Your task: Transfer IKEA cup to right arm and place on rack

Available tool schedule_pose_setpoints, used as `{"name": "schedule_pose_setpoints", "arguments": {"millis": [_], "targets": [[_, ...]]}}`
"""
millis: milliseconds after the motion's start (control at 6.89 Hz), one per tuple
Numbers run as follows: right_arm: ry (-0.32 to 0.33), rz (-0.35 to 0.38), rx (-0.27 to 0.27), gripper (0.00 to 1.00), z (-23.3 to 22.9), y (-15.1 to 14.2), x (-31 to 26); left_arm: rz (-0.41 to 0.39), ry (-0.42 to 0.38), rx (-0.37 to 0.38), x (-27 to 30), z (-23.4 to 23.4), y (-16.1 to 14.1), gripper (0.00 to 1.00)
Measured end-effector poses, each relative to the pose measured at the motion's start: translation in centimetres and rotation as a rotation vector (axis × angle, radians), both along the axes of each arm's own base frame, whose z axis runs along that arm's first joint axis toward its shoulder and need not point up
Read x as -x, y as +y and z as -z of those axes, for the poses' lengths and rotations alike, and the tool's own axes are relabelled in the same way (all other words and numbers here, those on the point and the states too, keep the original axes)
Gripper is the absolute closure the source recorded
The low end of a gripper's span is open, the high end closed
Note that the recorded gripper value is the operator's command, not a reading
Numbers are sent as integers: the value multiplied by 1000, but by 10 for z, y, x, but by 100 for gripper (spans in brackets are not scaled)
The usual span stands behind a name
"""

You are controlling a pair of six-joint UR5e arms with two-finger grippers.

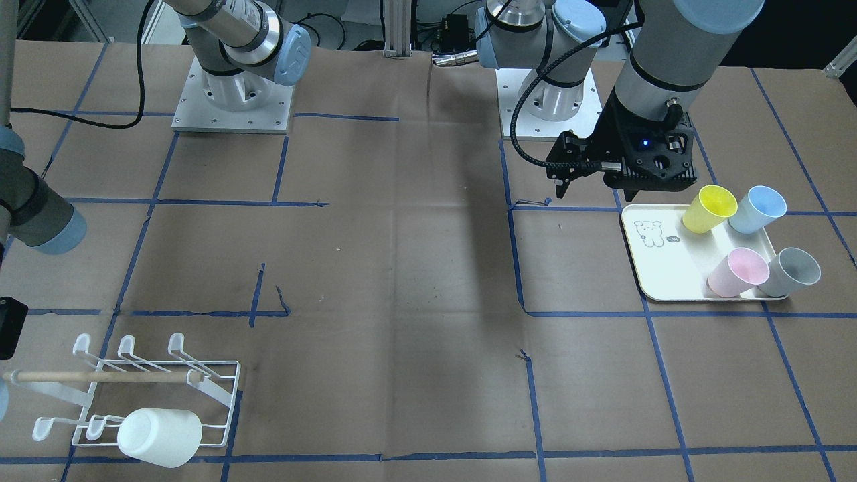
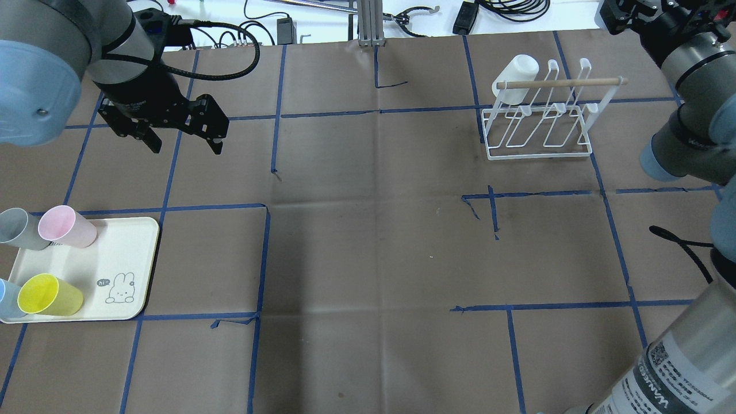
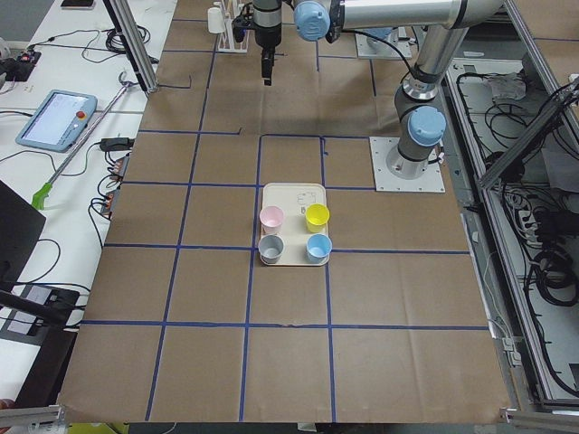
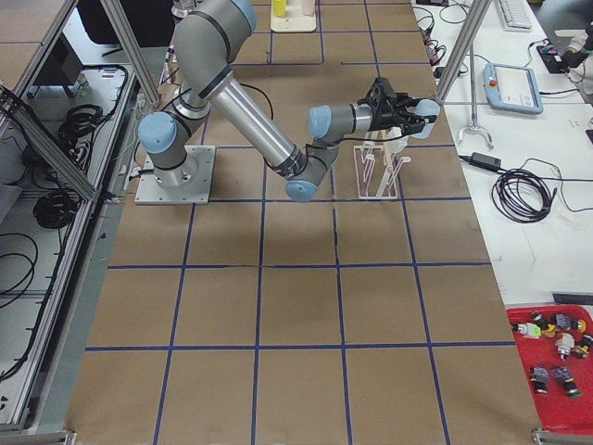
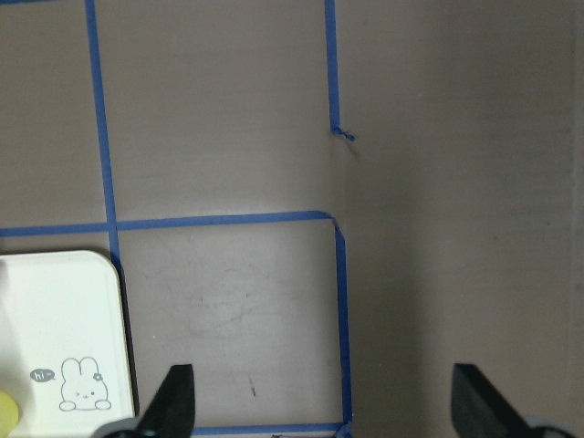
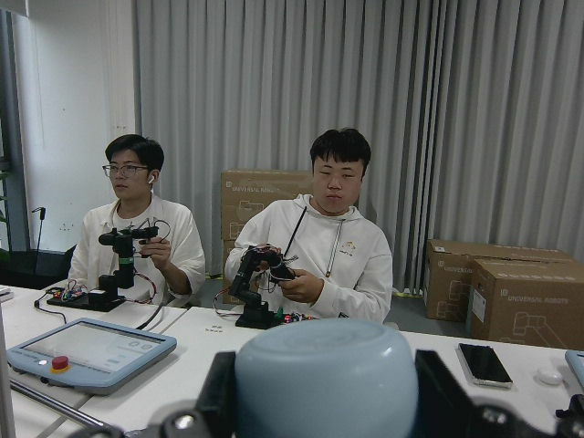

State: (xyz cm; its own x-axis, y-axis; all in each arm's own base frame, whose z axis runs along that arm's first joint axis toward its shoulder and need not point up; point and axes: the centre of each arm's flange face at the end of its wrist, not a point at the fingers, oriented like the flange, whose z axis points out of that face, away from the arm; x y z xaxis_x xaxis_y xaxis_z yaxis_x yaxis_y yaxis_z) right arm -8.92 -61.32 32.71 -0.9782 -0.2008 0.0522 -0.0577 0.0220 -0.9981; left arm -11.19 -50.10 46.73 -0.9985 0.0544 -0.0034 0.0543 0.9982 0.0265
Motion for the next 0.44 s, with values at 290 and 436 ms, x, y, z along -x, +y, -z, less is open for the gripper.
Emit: {"name": "schedule_pose_setpoints", "arguments": {"millis": [290, 436], "targets": [[-3, -1, -7, 92, 33, -3, 1, -2, 36, -10, 4, -7, 8, 1], [-11, -2, -21, 92, 45, -4, 1, -1, 17, -11, 2, -7, 9, 1]]}}
